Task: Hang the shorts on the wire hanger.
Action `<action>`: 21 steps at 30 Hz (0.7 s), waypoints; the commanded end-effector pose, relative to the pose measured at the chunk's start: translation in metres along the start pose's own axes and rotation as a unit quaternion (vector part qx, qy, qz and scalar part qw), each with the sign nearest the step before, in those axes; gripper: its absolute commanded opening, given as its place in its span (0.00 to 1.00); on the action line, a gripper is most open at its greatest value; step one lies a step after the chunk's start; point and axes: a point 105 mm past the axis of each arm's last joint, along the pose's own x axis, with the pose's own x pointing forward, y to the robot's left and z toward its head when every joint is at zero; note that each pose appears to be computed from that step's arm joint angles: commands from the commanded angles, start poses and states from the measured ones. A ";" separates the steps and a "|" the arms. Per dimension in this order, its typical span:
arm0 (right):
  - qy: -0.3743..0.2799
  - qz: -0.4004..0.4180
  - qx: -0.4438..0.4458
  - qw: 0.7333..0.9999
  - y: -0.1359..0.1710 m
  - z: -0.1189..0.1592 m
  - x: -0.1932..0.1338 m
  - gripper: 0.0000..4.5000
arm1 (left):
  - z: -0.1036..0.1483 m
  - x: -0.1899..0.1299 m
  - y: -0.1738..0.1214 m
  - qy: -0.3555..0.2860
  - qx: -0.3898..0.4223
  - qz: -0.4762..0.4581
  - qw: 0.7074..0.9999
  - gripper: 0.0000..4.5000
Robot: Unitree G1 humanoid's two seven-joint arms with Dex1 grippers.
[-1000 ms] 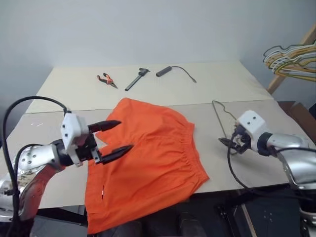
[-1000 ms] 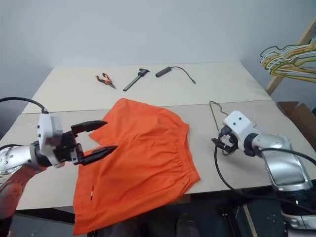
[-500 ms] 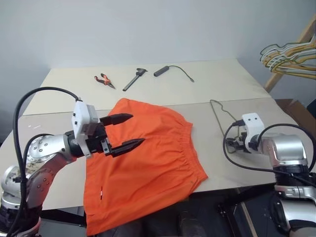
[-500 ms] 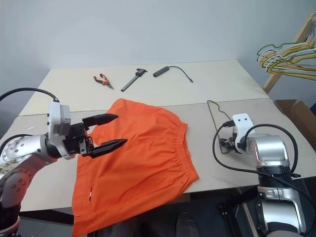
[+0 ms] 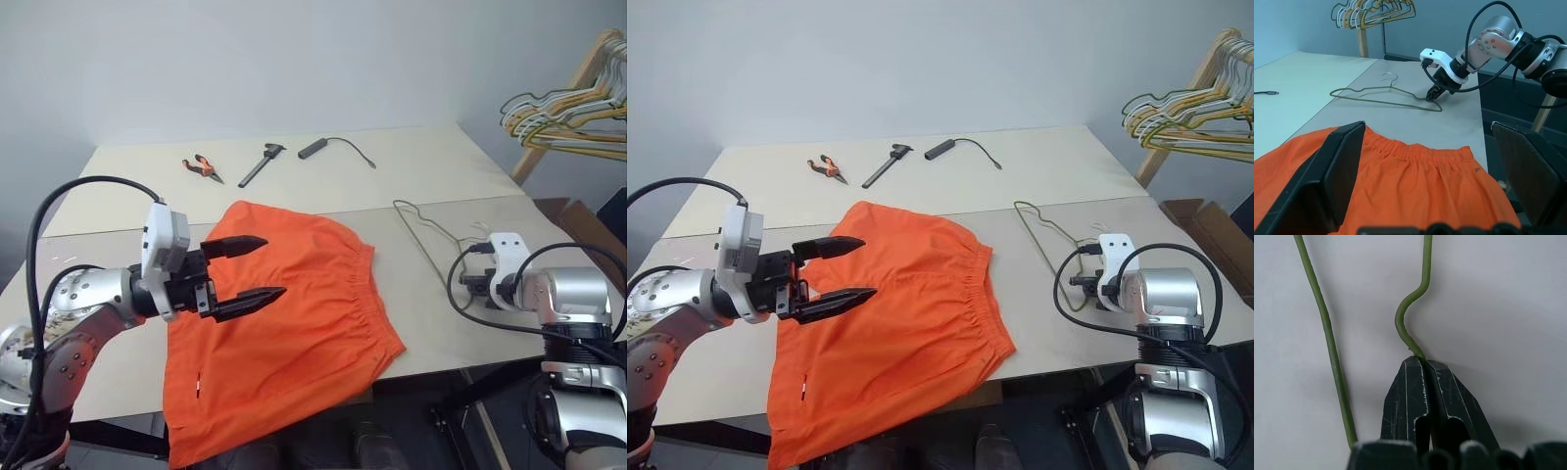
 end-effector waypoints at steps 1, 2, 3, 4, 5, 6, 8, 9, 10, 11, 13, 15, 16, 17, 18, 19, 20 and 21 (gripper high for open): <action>-0.120 -0.039 -0.082 0.989 -0.002 0.041 -0.017 0.00 | 0.010 -0.001 0.004 -0.009 0.012 0.003 1.000 1.00; -0.173 -0.049 -0.121 0.976 0.001 0.056 -0.026 0.00 | 0.012 -0.001 0.006 -0.010 0.012 0.004 1.000 1.00; -0.221 -0.055 -0.159 0.961 0.005 0.068 -0.035 0.00 | 0.013 -0.001 0.009 -0.011 0.012 0.005 1.000 1.00; -0.263 -0.059 -0.197 0.943 0.010 0.078 -0.043 0.00 | 0.014 -0.001 0.012 -0.012 0.014 0.009 1.000 1.00; -0.287 -0.061 -0.219 0.931 0.013 0.082 -0.048 0.00 | 0.015 -0.001 0.014 -0.013 0.014 0.011 1.000 1.00; -0.305 -0.063 -0.243 0.919 0.016 0.085 -0.051 0.00 | 0.016 -0.001 0.016 -0.014 0.015 0.014 1.000 1.00; -0.383 -0.071 -0.374 0.842 0.034 0.094 -0.070 0.00 | 0.020 -0.001 0.026 -0.016 0.022 0.028 0.999 1.00; -0.413 -0.065 -0.429 0.801 0.045 0.094 -0.077 0.00 | 0.023 -0.002 0.031 -0.018 0.025 0.035 0.999 1.00; -0.438 -0.060 -0.469 0.765 0.054 0.092 -0.082 0.00 | 0.025 -0.001 0.037 -0.018 0.030 0.045 0.998 1.00; -0.458 -0.053 -0.496 0.736 0.060 0.091 -0.087 0.00 | 0.026 -0.001 0.042 -0.016 0.036 0.055 0.998 1.00; -0.490 -0.045 -0.537 0.685 0.069 0.089 -0.096 0.00 | 0.029 -0.002 0.053 -0.012 0.032 0.070 0.997 1.00; -0.513 -0.038 -0.571 0.639 0.075 0.087 -0.102 0.00 | 0.031 -0.003 0.062 -0.003 0.032 0.077 0.997 1.00; -0.525 -0.032 -0.579 0.623 0.078 0.087 -0.106 0.00 | 0.030 -0.003 0.065 0.010 0.035 0.077 0.996 1.00; -0.535 -0.027 -0.582 0.612 0.080 0.087 -0.108 0.00 | 0.029 -0.003 0.067 0.023 0.037 0.076 0.996 1.00; -0.545 -0.019 -0.585 0.601 0.083 0.087 -0.112 0.00 | 0.026 -0.003 0.069 0.039 0.037 0.072 0.996 1.00; -0.552 -0.013 -0.588 0.592 0.086 0.088 -0.115 0.00 | 0.023 -0.003 0.071 0.052 0.038 0.068 0.996 1.00; -0.556 -0.007 -0.591 0.585 0.088 0.088 -0.117 0.00 | 0.020 -0.003 0.073 0.062 0.037 0.064 0.995 1.00; -0.558 -0.003 -0.590 0.583 0.088 0.089 -0.118 0.00 | 0.017 -0.002 0.074 0.072 0.034 0.057 0.995 1.00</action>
